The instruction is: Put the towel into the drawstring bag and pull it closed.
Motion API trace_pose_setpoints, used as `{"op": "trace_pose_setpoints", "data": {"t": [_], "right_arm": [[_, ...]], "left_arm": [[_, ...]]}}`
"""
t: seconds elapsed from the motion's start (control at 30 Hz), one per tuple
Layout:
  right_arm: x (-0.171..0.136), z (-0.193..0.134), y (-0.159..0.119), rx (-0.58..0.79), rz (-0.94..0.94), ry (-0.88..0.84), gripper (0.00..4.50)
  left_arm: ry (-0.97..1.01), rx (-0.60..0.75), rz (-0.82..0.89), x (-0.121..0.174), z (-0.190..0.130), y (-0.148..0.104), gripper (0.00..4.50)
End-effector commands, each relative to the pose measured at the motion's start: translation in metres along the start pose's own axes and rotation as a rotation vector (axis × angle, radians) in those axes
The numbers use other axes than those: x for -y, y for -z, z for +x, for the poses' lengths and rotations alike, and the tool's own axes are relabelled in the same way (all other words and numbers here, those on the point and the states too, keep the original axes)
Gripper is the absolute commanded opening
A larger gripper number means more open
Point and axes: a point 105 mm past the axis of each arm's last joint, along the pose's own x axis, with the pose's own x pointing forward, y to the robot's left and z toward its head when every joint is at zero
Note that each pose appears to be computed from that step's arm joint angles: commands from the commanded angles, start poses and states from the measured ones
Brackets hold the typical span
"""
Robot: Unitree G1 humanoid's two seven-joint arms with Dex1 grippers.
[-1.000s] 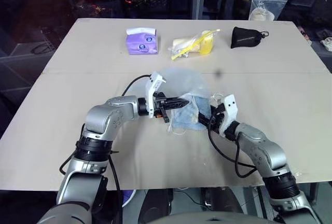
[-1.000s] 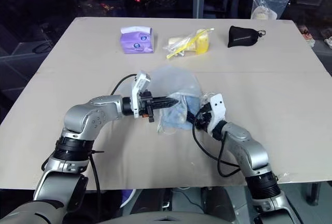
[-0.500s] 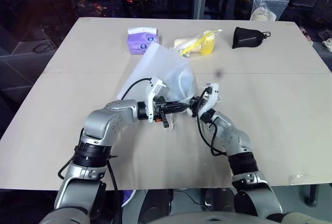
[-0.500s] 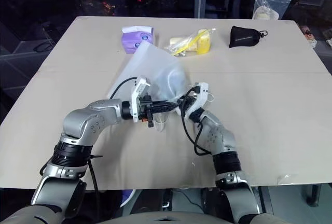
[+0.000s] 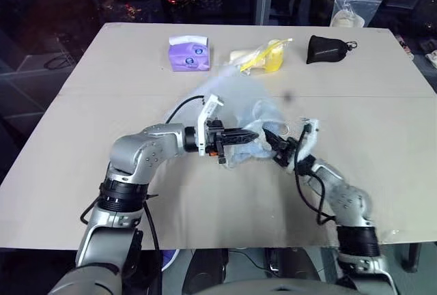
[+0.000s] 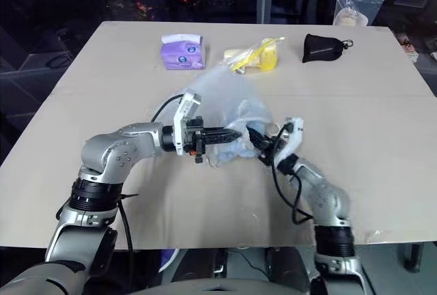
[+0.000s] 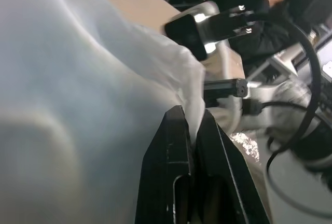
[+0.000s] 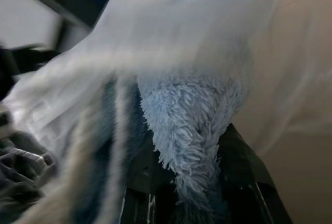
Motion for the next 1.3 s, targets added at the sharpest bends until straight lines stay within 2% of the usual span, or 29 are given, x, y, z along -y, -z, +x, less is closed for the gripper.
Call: {"op": "trace_pose_setpoints", "data": {"t": [0.03,0.3,0.57,0.6,0.77,0.8,0.83,0.87,1.0,1.17,1.3], "right_arm": [[-0.02,0.009,-0.007,0.011,-0.091,-0.016,0.07],[-0.013,0.051,0.009,0.103,0.058,-0.071,0.07],[-0.014,0.074,0.001,0.196,0.349,-0.169,0.07],[-0.015,0.075,0.002,0.189,0.349,-0.179,0.07],[-0.012,0.057,0.009,0.072,0.031,-0.117,0.07],[-0.012,0.05,0.01,0.049,-0.042,-0.114,1.09],[-0.011,0.043,0.011,0.026,-0.117,-0.092,1.2],[-0.006,0.036,0.011,0.006,-0.193,-0.041,1.81],[-0.006,0.014,0.004,-0.034,-0.362,0.021,3.65],[-0.003,-0.009,-0.011,-0.086,-0.506,0.115,3.65],[-0.01,-0.021,-0.011,-0.135,-0.587,0.107,3.65]], "left_arm": [[0.115,0.004,0.03,0.017,0.02,-0.003,0.0],[0.177,-0.019,0.01,0.02,0.033,0.01,0.0],[0.249,-0.02,-0.095,0.033,0.033,0.017,0.0],[0.249,-0.02,-0.095,0.033,0.033,0.017,0.0],[0.17,0.037,-0.102,0.016,0.026,0.008,0.0],[0.151,0.049,-0.104,0.012,0.024,0.006,0.0],[0.128,0.062,-0.106,0.007,0.022,0.005,0.0],[0.106,0.069,-0.105,0.002,0.019,0.003,0.0],[0.053,0.095,-0.118,-0.015,0.007,-0.004,0.0],[0.012,0.088,-0.107,-0.035,-0.009,-0.012,0.0],[-0.012,0.065,-0.05,-0.047,-0.014,-0.021,0.0]]}}
